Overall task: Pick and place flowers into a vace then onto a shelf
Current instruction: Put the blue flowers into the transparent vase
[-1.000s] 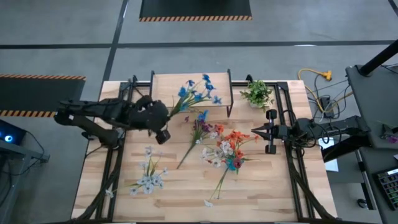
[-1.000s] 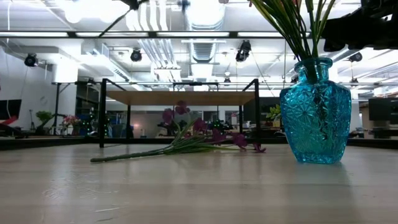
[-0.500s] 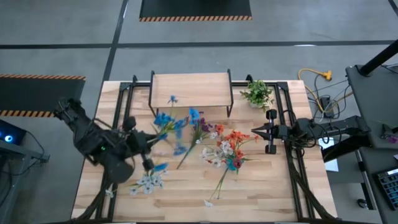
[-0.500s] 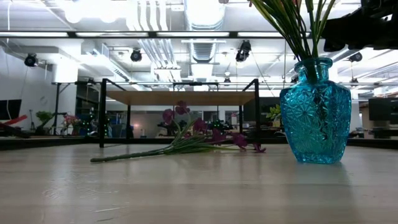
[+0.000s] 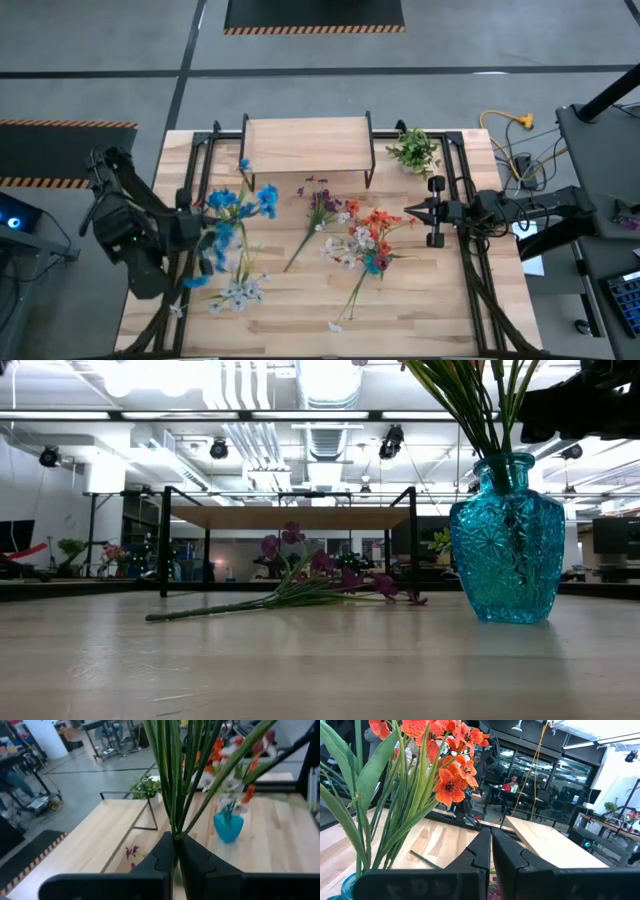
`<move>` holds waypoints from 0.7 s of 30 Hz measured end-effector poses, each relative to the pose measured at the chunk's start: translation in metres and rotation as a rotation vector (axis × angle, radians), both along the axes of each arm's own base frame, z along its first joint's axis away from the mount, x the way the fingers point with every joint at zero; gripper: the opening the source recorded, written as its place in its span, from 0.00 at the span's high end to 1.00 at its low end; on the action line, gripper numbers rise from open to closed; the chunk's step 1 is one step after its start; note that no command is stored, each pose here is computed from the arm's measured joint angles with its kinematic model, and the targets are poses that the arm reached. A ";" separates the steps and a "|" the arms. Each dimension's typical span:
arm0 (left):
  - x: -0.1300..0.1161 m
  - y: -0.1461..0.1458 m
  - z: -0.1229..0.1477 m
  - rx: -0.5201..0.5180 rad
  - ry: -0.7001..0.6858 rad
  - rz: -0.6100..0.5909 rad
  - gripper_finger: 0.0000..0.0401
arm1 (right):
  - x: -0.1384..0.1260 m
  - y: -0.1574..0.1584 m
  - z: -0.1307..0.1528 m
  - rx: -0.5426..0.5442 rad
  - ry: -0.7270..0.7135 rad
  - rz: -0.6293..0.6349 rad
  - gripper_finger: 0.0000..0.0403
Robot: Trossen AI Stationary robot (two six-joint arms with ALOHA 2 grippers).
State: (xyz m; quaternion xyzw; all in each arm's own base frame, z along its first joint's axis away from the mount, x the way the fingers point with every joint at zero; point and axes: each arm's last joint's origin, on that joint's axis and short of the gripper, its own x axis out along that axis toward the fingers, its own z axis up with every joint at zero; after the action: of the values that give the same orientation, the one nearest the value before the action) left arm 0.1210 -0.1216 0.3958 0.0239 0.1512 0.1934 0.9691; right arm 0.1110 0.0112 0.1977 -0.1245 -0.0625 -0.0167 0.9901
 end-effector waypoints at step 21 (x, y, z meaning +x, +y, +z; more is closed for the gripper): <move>-0.045 0.062 -0.018 0.202 -0.340 -0.407 1.00 | 0.000 0.000 0.002 0.029 -0.024 0.004 0.98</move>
State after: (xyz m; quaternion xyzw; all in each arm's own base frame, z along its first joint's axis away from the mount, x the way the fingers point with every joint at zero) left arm 0.0757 -0.0593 0.3780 0.1175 -0.0415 0.0102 0.9922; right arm 0.1107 0.0112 0.2000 -0.1096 -0.0745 -0.0173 0.9910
